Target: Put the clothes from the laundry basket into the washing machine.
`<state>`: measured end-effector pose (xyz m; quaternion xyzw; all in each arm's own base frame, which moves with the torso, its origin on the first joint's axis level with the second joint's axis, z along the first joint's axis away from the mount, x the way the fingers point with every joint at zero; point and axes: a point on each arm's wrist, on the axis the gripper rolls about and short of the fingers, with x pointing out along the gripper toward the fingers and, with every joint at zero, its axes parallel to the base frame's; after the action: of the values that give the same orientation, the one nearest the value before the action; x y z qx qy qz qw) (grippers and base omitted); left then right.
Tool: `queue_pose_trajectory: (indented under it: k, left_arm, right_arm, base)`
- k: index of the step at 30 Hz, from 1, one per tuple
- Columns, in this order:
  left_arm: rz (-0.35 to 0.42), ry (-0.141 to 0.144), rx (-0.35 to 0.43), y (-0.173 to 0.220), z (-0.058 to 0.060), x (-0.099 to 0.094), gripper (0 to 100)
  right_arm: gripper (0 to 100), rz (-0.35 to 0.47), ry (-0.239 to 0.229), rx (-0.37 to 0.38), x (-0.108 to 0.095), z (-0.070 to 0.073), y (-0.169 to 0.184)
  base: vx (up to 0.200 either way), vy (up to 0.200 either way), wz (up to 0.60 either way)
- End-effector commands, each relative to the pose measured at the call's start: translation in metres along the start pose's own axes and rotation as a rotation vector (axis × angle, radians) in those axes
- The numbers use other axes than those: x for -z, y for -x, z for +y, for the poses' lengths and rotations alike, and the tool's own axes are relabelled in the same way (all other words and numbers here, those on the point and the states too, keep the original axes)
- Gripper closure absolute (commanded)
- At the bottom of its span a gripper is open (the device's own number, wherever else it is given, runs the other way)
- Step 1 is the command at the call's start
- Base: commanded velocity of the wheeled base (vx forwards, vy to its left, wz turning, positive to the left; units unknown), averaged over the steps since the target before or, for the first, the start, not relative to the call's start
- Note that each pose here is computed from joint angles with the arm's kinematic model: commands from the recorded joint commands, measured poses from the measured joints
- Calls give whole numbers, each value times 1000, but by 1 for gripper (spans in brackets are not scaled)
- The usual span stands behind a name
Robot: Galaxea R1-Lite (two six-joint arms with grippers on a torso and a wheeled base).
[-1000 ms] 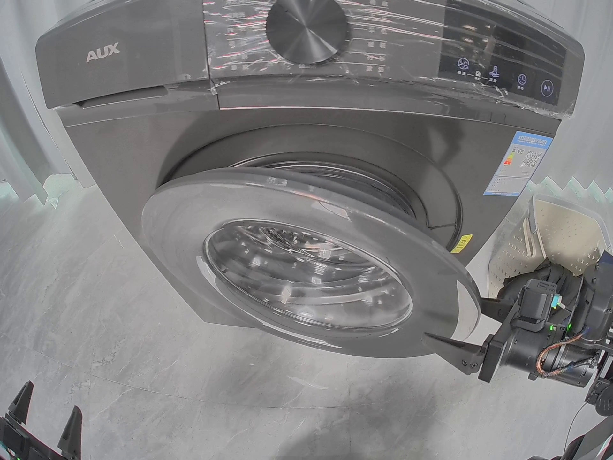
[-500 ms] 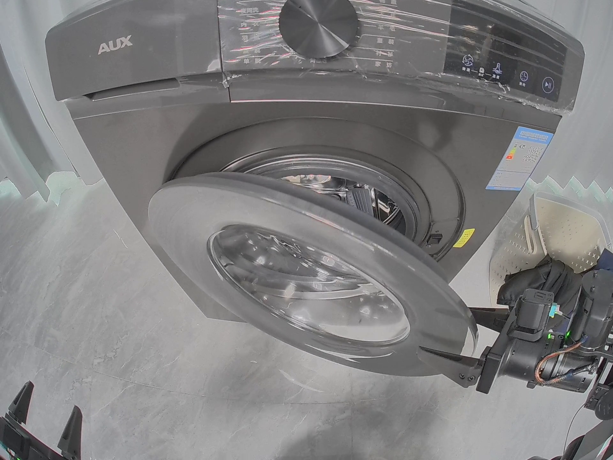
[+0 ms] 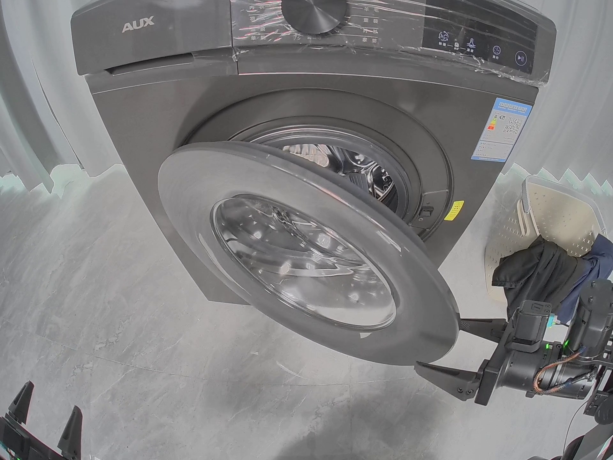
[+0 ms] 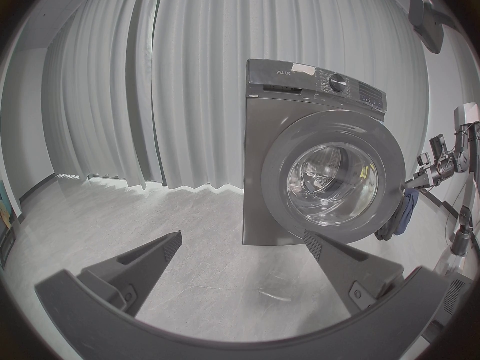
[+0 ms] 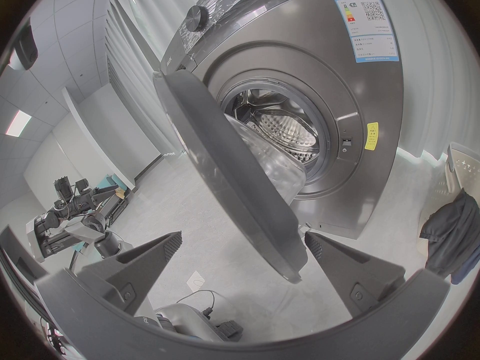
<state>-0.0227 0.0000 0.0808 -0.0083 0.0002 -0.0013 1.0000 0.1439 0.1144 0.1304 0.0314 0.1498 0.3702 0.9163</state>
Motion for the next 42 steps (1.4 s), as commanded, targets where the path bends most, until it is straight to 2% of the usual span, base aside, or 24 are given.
queue_pose_trajectory:
  k: [1,9,15,19,25,30,35,38,42]
  left_arm:
    - [0,0,1,0,0,5,0]
    - [-2,0,1,0,0,5,0]
    - [-2,0,1,0,0,5,0]
    - [-2,0,-1,0,0,5,0]
    - [-2,0,1,0,0,5,0]
    - [-2,0,2,0,0,5,0]
    - [-2,0,2,0,0,5,0]
    - [-2,0,2,0,0,5,0]
    - [-2,0,2,0,0,5,0]
  right_arm:
    - [0,-14,2,2,-4,0,-2]
    - [0,-44,-5,44,-13,-8,-16]
    - [0,-27,-5,24,-1,-7,-22]
    - [0,-6,6,-26,6,3,-17]
    - [0,-12,7,-16,6,2,-12]
    - [0,-28,-2,49,7,-10,1]
    - [0,-31,-1,125,9,-34,16]
    - [0,-40,-1,182,7,-45,16]
    - [0,-46,-15,210,1,-55,2]
  base:
    - [0,0,0]
    - [-150,0,0]
    - [0,0,0]
    - [0,0,0]
    - [0,0,0]
    - [0,0,0]
    - [0,0,0]
    - [0,0,0]
    - [0,0,0]
